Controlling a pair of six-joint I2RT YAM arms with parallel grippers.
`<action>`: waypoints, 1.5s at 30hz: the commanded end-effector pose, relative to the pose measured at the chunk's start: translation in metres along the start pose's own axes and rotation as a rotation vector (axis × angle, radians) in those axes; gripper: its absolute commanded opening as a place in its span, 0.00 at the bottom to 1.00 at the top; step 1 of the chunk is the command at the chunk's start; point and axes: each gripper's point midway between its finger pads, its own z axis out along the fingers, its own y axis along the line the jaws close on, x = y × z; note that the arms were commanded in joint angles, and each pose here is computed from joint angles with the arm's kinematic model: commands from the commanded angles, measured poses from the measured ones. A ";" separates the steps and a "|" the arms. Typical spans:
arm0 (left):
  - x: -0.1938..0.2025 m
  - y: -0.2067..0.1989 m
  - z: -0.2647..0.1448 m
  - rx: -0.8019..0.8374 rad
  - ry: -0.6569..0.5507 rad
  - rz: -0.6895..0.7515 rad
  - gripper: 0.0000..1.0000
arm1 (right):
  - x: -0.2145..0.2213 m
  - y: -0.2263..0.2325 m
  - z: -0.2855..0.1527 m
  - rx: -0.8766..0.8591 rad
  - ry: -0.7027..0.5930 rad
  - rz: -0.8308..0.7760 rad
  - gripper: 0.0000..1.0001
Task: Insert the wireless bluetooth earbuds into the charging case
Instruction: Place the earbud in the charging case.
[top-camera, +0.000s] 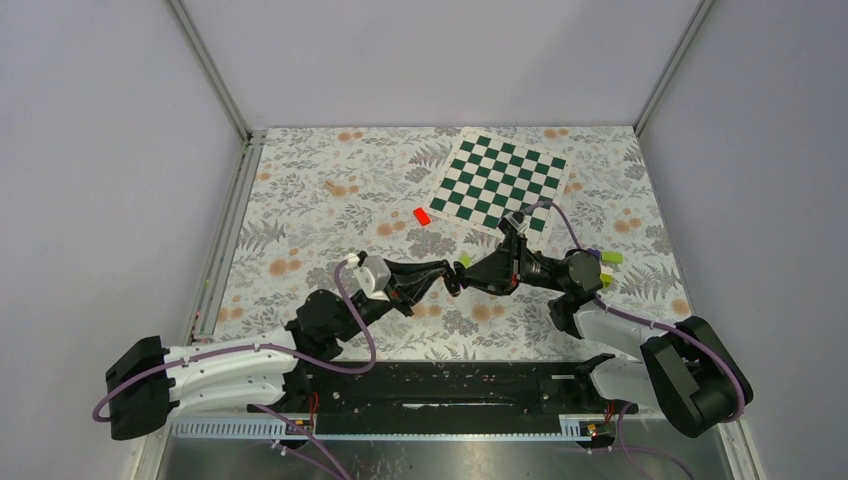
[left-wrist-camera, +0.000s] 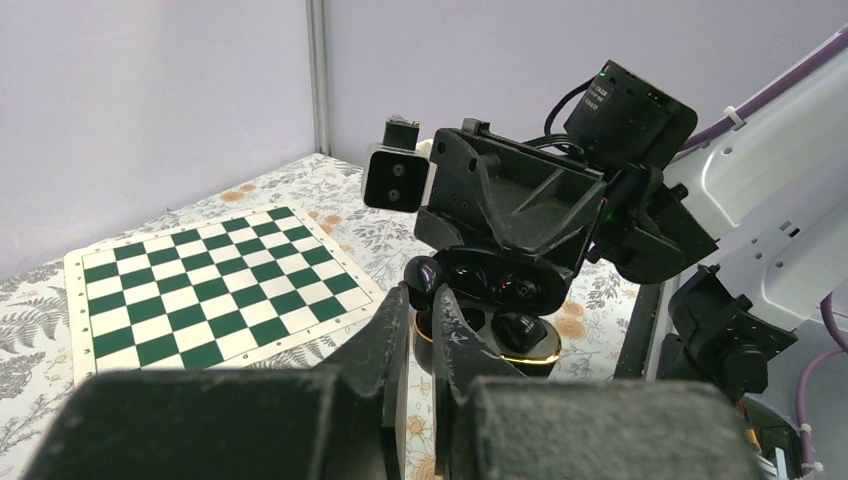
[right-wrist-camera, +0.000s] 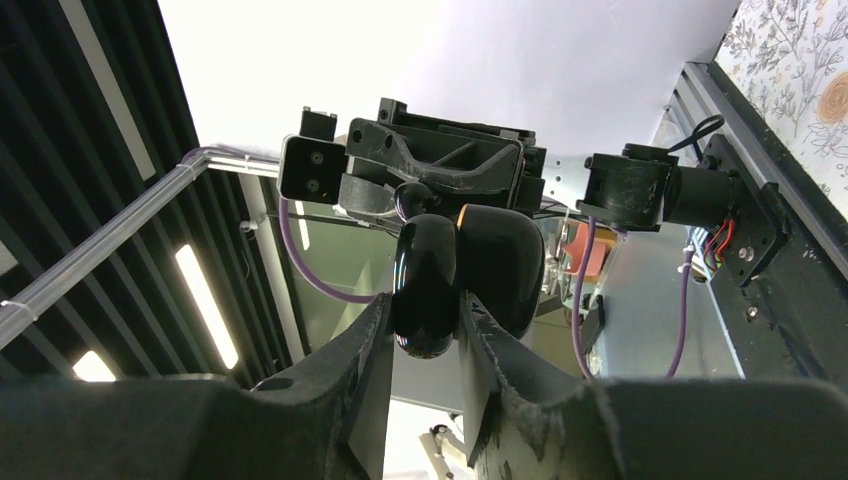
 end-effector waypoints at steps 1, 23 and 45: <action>-0.008 -0.003 -0.003 0.025 -0.043 0.047 0.00 | 0.001 0.027 0.000 -0.079 -0.006 -0.031 0.00; 0.009 -0.025 0.007 0.143 0.078 0.062 0.00 | -0.002 0.046 0.003 -0.105 -0.021 0.055 0.00; 0.014 -0.017 0.011 0.099 0.132 0.067 0.34 | -0.006 0.039 0.005 -0.094 -0.015 0.036 0.00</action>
